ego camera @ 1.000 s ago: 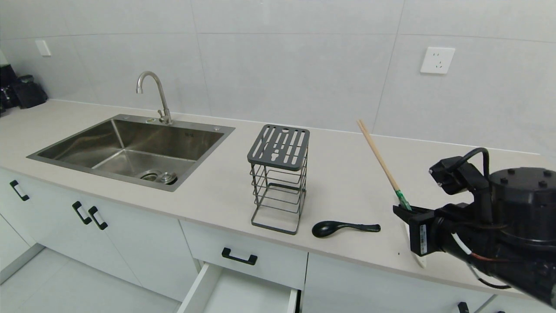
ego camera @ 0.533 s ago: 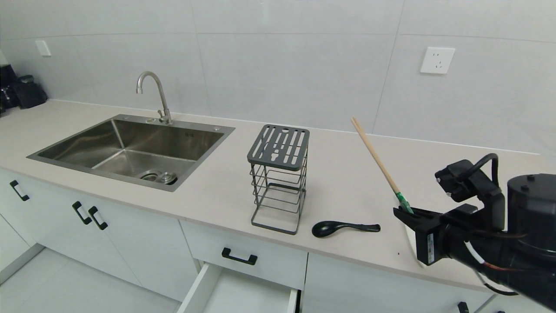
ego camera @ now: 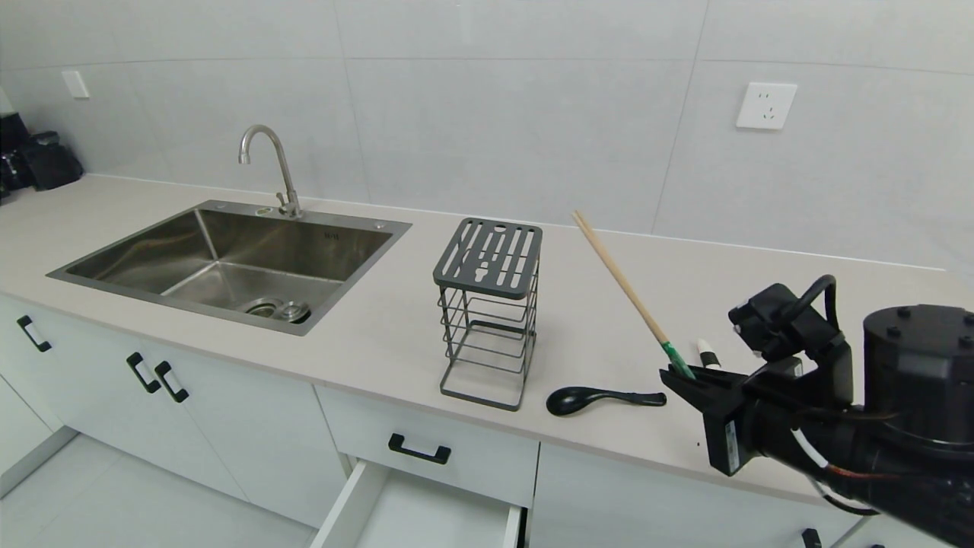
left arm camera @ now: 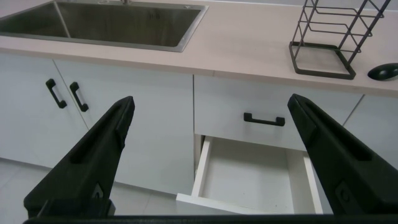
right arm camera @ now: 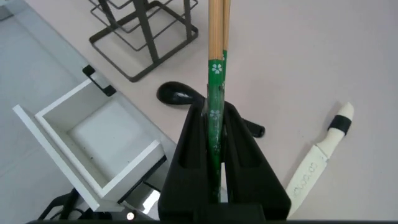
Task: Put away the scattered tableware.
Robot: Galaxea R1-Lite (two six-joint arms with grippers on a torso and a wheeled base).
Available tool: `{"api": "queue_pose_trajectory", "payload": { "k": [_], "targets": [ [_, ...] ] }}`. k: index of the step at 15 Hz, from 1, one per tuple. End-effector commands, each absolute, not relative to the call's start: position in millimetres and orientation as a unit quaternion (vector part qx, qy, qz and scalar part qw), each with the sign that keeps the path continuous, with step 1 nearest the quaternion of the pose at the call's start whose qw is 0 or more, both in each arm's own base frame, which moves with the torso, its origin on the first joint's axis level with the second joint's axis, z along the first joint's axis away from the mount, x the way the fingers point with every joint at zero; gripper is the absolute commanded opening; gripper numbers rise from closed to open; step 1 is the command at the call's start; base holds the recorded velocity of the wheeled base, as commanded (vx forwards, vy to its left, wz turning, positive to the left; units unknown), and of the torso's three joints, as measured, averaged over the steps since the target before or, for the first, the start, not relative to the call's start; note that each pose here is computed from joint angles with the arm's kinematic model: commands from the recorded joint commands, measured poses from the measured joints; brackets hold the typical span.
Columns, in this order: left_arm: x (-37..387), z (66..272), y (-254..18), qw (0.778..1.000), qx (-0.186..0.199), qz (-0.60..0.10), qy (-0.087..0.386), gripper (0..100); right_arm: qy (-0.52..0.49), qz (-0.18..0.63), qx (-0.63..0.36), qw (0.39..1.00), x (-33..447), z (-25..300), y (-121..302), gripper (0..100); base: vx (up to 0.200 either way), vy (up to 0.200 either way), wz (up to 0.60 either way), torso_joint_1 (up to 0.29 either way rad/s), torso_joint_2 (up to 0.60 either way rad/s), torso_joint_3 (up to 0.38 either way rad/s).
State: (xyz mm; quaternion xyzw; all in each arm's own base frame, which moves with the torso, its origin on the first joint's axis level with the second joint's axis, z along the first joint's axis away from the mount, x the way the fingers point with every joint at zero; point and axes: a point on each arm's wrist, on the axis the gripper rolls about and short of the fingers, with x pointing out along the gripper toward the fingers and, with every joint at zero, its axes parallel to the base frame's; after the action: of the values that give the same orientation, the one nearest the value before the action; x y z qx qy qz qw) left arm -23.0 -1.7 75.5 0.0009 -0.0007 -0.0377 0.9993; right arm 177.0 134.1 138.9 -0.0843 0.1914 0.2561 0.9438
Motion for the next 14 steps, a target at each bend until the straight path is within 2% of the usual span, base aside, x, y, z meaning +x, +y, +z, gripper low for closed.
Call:
{"api": "queue_pose_trajectory", "payload": {
  "k": [1,6,14],
  "targets": [
    [-23,75,-2,0.999,0.001,-0.038,0.000,100,0.192,0.278,-0.090,0.937,173,137,141,0,0.000,0.000,0.00,0.000,0.00,0.000],
    [-23,75,-2,0.999,0.001,-0.038,0.000,100,0.202,0.353,-0.110,0.907,158,125,173,0,0.000,0.000,0.00,0.000,0.00,0.000],
    [-23,75,-2,0.999,0.001,-0.038,0.000,100,0.210,0.431,-0.115,0.870,127,118,154,0,0.000,0.000,0.00,0.000,0.00,0.000]
  ]
}}
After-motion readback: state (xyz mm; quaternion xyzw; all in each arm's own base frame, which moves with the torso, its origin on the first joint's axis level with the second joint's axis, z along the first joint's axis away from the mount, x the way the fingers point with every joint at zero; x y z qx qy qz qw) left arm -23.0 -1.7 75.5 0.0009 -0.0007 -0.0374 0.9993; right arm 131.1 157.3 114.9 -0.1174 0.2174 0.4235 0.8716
